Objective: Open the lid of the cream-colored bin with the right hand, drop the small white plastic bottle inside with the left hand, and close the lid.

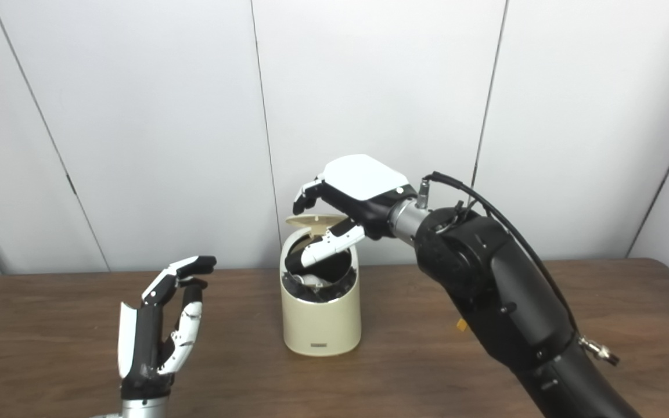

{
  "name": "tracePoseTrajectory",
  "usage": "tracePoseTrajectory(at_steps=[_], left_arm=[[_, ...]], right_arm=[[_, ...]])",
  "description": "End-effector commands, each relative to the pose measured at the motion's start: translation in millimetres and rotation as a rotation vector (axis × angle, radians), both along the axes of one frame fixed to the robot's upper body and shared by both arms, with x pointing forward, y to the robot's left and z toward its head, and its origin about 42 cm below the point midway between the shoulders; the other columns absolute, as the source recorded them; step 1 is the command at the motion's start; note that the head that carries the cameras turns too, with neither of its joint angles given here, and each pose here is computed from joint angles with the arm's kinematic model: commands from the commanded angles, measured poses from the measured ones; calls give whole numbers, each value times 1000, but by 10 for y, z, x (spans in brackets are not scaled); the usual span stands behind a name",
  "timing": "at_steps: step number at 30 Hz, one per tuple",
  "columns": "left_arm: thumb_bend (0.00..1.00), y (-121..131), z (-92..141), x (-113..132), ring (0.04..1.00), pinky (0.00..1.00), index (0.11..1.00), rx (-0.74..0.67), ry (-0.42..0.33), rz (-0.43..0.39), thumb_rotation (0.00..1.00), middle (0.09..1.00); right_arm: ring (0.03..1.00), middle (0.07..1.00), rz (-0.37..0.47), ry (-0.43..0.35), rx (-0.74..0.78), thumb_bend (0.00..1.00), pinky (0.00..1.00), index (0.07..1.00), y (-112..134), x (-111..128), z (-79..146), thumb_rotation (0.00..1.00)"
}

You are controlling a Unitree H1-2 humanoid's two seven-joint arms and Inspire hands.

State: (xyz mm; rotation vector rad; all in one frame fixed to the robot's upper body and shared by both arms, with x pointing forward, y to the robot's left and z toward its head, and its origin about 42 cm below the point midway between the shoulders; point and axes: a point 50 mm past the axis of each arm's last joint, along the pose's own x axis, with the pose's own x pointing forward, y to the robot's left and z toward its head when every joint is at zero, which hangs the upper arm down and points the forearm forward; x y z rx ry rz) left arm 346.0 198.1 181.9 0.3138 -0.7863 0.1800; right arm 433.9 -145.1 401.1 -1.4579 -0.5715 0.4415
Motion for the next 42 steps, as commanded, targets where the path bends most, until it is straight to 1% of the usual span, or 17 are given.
tracePoseTrajectory(at_steps=[1, 5, 8, 11, 14, 16, 19, 23, 28, 32, 37, 42], left_arm=[[226, -13, 169, 19, 669, 566, 680, -14, -68, -15, 730, 694], [227, -9, 172, 21, 662, 559, 674, -11, -71, -12, 722, 688], [222, -9, 174, 23, 661, 565, 675, -2, -77, -6, 723, 687], [213, -20, 185, 12, 661, 561, 675, -4, -77, -16, 730, 687], [226, -23, 195, -9, 658, 552, 677, -2, -79, -19, 751, 687], [235, -22, 204, -27, 658, 553, 677, -7, -79, -24, 749, 686], [246, -20, 216, -55, 659, 558, 678, -12, -78, -30, 736, 688], [248, -20, 237, -70, 660, 561, 674, -9, -86, -24, 706, 687], [214, -25, 249, -64, 649, 546, 669, -3, -87, -25, 709, 678], [234, -30, 250, -54, 655, 553, 672, -14, -76, -36, 706, 684], [226, -28, 268, -57, 663, 567, 678, -4, -86, -30, 708, 688], [219, -19, 292, -77, 660, 561, 679, -2, -92, -29, 726, 686]], right_arm=[[856, 751, -7, -42, 22, 1000, 926, 718, -64, -42, 179, 962], [875, 770, -17, -14, 32, 1000, 948, 729, -64, -51, 127, 967], [878, 779, -22, -1, 37, 1000, 939, 728, -66, -50, 91, 961], [878, 784, -30, 10, 38, 1000, 935, 730, -78, -67, 75, 962], [876, 784, -28, 16, 47, 1000, 936, 733, -96, -108, 48, 938], [874, 774, -24, 17, 54, 1000, 927, 728, -106, -131, 24, 918], [862, 761, -23, 24, 57, 1000, 901, 718, -121, -158, -29, 916], [855, 749, -23, 40, 68, 1000, 907, 715, -139, -188, -107, 912], [846, 745, -33, 56, 69, 1000, 906, 715, -166, -202, -191, 918], [840, 742, -36, 59, 68, 1000, 908, 715, -180, -209, -230, 932], [837, 739, -29, 60, 80, 1000, 906, 714, -205, -233, -270, 938], [828, 738, -29, 67, 85, 1000, 870, 711, -213, -273, -341, 927]])
